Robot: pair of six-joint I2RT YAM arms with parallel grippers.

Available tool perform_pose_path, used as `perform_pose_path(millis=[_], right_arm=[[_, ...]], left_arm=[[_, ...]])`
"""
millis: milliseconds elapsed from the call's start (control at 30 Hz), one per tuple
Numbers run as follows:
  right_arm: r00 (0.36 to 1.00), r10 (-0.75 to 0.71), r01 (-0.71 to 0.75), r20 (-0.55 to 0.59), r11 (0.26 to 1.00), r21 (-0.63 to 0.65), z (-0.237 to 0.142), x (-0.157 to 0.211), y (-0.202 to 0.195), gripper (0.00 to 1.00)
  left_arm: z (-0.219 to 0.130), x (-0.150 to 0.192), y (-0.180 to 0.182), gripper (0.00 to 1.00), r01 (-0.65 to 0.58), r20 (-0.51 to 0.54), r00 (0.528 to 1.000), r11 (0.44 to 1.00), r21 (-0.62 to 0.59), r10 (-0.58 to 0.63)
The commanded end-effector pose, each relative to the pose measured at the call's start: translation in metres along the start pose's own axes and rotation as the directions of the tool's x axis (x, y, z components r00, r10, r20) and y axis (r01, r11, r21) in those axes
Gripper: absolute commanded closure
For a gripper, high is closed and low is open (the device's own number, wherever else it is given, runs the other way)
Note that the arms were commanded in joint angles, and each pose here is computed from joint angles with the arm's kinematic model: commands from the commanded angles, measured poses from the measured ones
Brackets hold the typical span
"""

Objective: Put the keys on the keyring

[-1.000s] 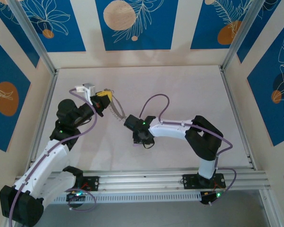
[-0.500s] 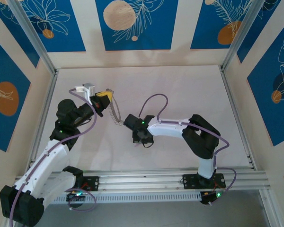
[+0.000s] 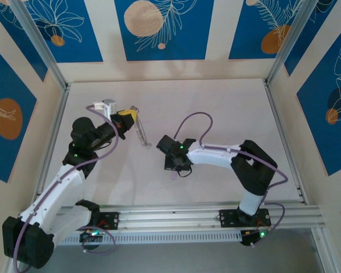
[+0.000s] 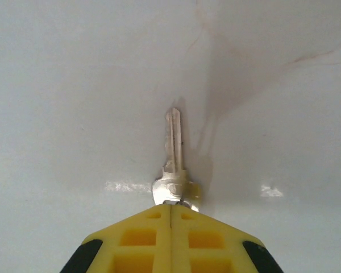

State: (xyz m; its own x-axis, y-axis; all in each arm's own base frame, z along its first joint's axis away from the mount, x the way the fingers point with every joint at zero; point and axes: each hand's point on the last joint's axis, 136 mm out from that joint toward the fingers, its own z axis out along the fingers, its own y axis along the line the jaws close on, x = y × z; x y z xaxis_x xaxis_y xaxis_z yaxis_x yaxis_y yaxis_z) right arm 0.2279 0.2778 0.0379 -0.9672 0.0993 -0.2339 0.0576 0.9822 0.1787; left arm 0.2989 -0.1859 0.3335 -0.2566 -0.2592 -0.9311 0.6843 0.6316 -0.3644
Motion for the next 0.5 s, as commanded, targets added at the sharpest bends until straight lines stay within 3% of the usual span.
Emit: perform_pose_path(millis=[0, 467], right_arm=[[0.999, 0.031, -0.028, 0.040, 0.996, -0.082, -0.015, -0.011, 0.002, 1.00], [0.989, 0.145, -0.139, 0.017, 0.969, -0.206, 0.001, -0.024, -0.017, 1.00]], left_arm=[[-0.002, -0.022, -0.011, 1.00, -0.028, 0.065, 0.998, 0.998, 0.049, 0.025], [0.003, -0.020, -0.011, 1.00, -0.012, 0.056, 0.998, 0.998, 0.069, 0.008]])
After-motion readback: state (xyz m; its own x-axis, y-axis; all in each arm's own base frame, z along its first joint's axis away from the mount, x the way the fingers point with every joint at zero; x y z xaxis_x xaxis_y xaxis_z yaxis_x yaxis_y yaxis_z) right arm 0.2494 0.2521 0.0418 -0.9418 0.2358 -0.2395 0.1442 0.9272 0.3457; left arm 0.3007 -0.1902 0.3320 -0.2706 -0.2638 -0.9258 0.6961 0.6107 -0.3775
